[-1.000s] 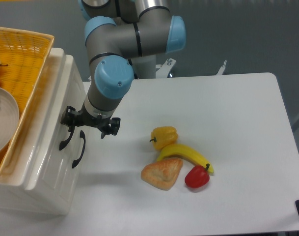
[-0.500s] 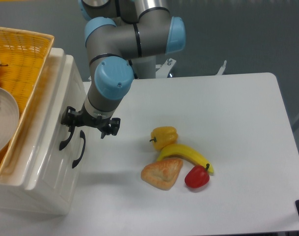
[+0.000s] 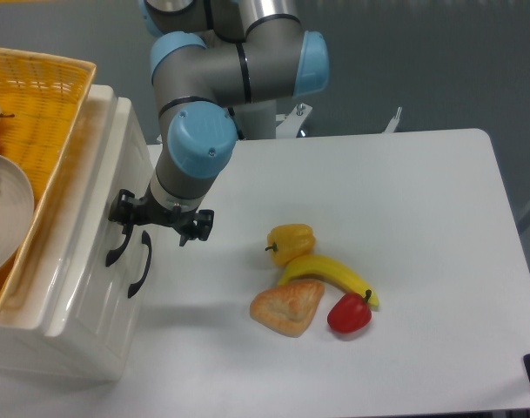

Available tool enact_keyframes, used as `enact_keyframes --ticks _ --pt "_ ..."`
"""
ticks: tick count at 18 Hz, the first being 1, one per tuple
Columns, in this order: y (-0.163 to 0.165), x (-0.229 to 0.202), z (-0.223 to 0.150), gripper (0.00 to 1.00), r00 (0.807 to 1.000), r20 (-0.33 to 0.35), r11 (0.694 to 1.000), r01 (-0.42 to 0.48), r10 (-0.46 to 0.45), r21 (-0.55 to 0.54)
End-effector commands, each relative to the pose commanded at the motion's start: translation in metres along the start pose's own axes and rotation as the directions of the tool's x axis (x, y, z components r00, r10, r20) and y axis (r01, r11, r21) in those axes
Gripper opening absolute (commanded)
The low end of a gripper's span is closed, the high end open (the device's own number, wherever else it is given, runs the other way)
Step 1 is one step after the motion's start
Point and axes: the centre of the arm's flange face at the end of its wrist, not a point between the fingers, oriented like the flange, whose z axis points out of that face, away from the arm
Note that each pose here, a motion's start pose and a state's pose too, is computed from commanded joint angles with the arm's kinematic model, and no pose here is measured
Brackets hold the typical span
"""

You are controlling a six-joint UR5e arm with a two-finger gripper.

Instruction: Slide the top white drawer open

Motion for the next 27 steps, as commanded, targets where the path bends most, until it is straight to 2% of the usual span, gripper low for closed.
enact_keyframes --ticks 27 --pt "-0.0031 -0.0015 -0.0047 1.00 1.000 0.010 1.000 -0.018 0.018 0.017"
